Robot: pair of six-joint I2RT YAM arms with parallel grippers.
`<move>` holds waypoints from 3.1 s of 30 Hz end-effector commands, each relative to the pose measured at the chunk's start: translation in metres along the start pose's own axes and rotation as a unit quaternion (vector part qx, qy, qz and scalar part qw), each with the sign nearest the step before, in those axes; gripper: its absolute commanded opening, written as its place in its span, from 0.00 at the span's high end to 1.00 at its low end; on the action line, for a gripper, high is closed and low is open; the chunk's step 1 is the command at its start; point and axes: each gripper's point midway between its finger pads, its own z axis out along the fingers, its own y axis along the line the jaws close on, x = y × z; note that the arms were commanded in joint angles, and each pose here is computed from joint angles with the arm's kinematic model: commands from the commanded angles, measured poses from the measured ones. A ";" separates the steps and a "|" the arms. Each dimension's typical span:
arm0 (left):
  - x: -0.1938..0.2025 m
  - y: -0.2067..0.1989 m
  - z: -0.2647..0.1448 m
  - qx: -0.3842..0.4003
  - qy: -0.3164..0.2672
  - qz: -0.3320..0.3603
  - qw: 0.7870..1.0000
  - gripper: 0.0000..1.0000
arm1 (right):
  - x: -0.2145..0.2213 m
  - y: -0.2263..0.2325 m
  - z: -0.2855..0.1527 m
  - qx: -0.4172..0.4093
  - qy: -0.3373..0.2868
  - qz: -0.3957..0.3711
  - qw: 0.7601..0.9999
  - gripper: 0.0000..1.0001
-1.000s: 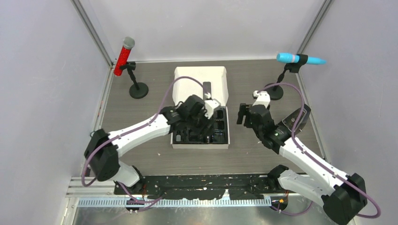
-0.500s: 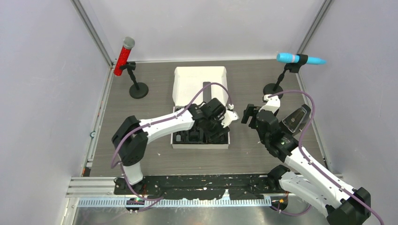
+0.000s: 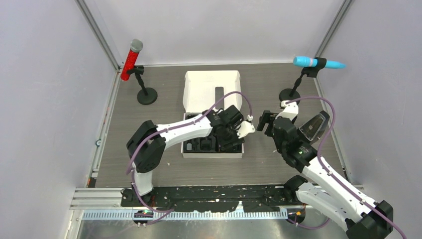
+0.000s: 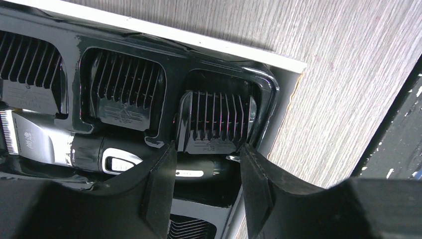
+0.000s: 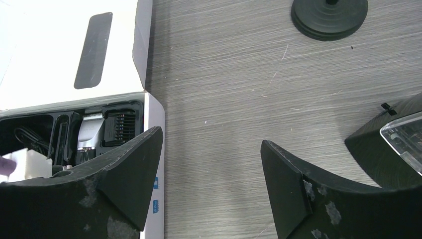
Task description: Sort the hair-cutting tools
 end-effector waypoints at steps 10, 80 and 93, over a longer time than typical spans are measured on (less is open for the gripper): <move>-0.016 -0.020 -0.001 0.017 -0.010 0.054 0.998 0.40 | -0.014 0.009 0.000 -0.018 -0.025 0.019 0.999 0.18; 0.083 0.314 -0.116 -0.169 -0.149 -0.666 0.711 0.32 | 0.002 0.113 0.213 -0.184 0.217 0.114 0.952 0.11; 0.036 0.288 -0.145 -0.077 -0.236 -0.637 0.730 0.33 | -0.030 0.139 0.187 -0.263 0.193 0.126 0.937 0.11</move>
